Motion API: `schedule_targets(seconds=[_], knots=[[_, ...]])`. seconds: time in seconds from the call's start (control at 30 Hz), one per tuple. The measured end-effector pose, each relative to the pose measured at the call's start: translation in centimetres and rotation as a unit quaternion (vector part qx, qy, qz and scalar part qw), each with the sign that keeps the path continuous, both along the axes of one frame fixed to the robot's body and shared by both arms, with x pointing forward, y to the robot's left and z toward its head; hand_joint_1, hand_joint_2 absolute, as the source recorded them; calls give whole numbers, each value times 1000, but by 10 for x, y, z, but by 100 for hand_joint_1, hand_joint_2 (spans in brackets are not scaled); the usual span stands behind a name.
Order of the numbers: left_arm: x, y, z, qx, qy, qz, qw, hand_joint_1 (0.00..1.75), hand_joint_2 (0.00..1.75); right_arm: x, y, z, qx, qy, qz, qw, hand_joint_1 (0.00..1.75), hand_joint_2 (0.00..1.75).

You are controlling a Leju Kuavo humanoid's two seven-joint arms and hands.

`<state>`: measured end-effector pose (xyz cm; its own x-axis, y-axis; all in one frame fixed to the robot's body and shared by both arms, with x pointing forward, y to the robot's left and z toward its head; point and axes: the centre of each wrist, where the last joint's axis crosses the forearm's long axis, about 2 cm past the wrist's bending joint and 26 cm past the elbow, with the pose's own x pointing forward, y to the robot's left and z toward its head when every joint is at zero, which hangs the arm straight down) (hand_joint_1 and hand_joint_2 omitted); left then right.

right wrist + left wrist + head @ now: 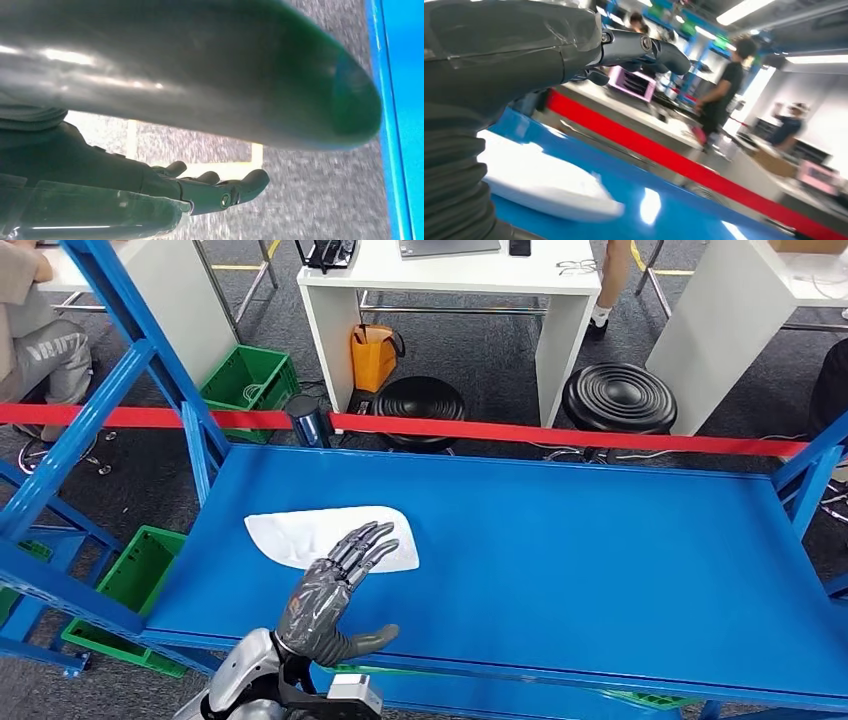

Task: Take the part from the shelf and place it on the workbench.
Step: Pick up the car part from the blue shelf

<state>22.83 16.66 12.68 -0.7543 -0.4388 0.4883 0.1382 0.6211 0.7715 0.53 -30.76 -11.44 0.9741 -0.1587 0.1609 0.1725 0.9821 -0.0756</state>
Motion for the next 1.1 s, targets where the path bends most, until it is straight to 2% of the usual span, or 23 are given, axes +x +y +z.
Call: schedule_targets(seconds=[0.33,0.7,1.1], knots=[[-2,-1,-16,108,-35,76,991,0,175,-3,-7,0,-10,5,5,1000,0,0],[-2,4,-29,160,-23,104,981,0,175,-2,-8,0,-14,12,8,1000,0,0],[3,15,-47,255,-35,147,955,0,175,3,-10,1,-15,14,13,1000,0,0]])
